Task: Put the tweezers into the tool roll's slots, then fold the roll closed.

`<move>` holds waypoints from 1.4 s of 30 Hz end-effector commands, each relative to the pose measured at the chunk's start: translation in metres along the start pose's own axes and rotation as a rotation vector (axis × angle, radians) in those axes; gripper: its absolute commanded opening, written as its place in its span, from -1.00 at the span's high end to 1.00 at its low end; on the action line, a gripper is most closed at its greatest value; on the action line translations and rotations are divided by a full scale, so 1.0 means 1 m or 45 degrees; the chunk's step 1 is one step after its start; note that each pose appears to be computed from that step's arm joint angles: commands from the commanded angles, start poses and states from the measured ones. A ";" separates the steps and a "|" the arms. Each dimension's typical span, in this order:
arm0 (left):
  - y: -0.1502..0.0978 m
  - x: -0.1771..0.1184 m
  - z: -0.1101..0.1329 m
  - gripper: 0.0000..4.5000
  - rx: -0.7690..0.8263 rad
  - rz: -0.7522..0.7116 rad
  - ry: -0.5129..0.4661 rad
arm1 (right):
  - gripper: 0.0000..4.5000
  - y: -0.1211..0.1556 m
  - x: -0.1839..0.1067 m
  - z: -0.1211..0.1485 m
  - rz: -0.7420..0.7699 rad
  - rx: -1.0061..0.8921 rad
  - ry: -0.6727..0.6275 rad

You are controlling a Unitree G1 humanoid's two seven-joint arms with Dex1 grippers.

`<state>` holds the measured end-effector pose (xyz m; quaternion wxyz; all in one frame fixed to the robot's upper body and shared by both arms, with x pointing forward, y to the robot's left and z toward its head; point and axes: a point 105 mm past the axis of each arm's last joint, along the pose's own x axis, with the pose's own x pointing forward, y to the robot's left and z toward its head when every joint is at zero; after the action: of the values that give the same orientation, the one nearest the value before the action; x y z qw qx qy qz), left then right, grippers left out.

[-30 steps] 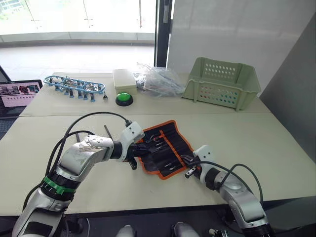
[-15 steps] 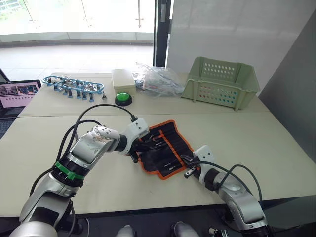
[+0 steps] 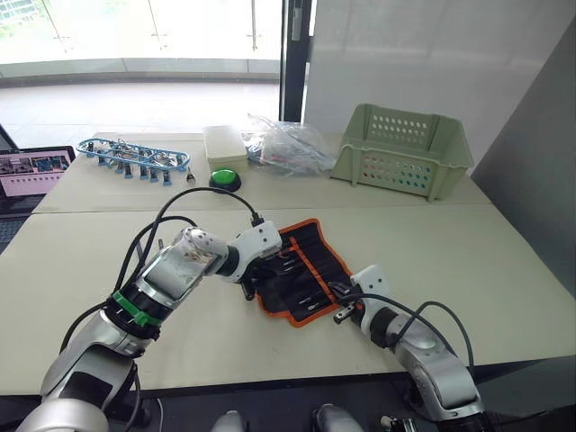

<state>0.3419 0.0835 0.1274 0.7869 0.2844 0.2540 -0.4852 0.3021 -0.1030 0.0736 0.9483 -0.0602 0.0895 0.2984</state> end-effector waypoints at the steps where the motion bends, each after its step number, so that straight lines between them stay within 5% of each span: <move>1: 0.001 0.004 0.017 0.98 0.086 0.007 -0.027 | 1.00 0.007 0.000 -0.011 0.019 0.018 0.048; 13: 0.001 0.027 0.033 0.98 0.153 0.005 -0.054 | 1.00 0.009 -0.001 -0.012 0.011 0.015 0.046; 26: -0.010 0.070 0.050 0.98 0.166 0.027 -0.232 | 1.00 0.010 0.000 -0.011 0.013 0.006 0.047; 38: 0.007 0.063 0.045 0.98 0.073 0.111 -0.346 | 1.00 0.009 -0.001 -0.011 0.006 -0.001 0.052; 39: 0.008 0.057 0.048 0.63 0.051 0.105 -0.380 | 1.00 0.009 -0.001 -0.011 0.006 -0.002 0.053; 42: 0.015 0.034 0.055 0.28 0.020 0.132 -0.464 | 1.00 0.009 -0.001 -0.011 0.005 -0.002 0.056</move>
<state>0.3759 0.0286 0.1146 0.8319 0.2235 0.1373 -0.4890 0.3004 -0.1034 0.0731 0.9513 -0.0713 0.0875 0.2867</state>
